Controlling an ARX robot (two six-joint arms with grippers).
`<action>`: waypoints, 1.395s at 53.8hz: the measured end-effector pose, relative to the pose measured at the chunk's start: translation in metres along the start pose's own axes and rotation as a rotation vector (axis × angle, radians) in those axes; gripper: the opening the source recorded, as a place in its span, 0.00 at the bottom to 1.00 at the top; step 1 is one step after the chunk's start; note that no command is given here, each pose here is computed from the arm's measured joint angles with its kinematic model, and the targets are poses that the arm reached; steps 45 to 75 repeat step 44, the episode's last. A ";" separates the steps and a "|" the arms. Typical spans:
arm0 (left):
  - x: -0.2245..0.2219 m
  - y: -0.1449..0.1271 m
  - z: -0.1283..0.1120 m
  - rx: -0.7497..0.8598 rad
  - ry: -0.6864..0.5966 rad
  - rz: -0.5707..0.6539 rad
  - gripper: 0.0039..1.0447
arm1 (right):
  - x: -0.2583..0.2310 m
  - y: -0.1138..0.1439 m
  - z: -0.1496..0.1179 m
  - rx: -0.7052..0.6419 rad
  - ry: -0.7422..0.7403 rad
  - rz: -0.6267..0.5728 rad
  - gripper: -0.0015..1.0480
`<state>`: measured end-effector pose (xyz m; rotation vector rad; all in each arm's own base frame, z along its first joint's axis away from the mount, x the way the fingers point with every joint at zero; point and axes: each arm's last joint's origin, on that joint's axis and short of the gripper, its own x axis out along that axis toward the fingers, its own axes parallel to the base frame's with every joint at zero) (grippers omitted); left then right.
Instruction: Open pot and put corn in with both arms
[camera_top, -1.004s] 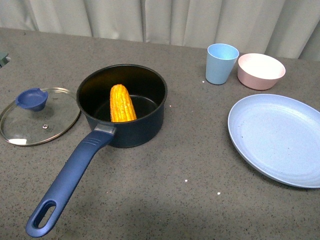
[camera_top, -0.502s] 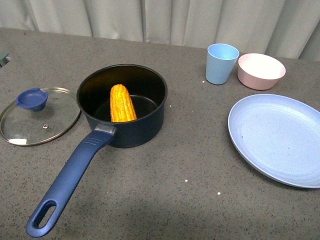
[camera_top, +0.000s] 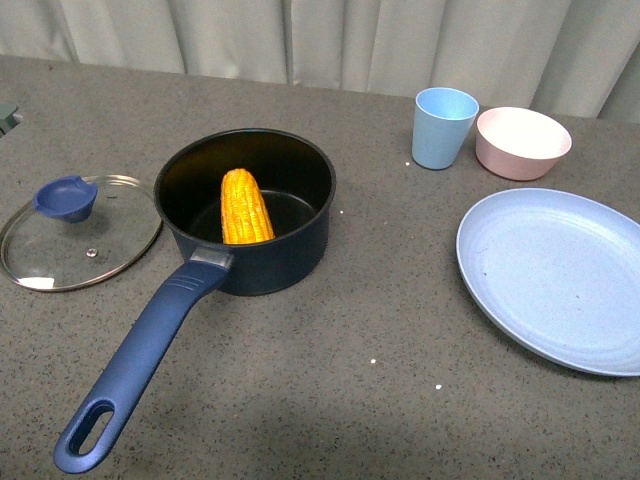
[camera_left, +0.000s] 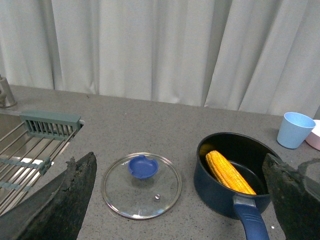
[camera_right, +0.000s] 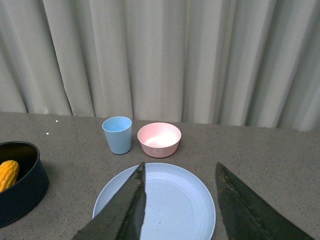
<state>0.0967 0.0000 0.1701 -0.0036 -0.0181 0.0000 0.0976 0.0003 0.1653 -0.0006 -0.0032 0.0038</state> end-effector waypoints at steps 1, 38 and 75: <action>0.000 0.000 0.000 0.000 0.000 0.000 0.94 | 0.000 0.000 0.000 0.000 0.000 0.000 0.51; 0.000 0.000 0.000 0.000 0.000 0.000 0.94 | 0.000 0.000 0.000 0.000 0.000 0.000 0.91; 0.000 0.000 0.000 0.000 0.000 0.000 0.94 | 0.000 0.000 0.000 0.001 0.000 0.000 0.91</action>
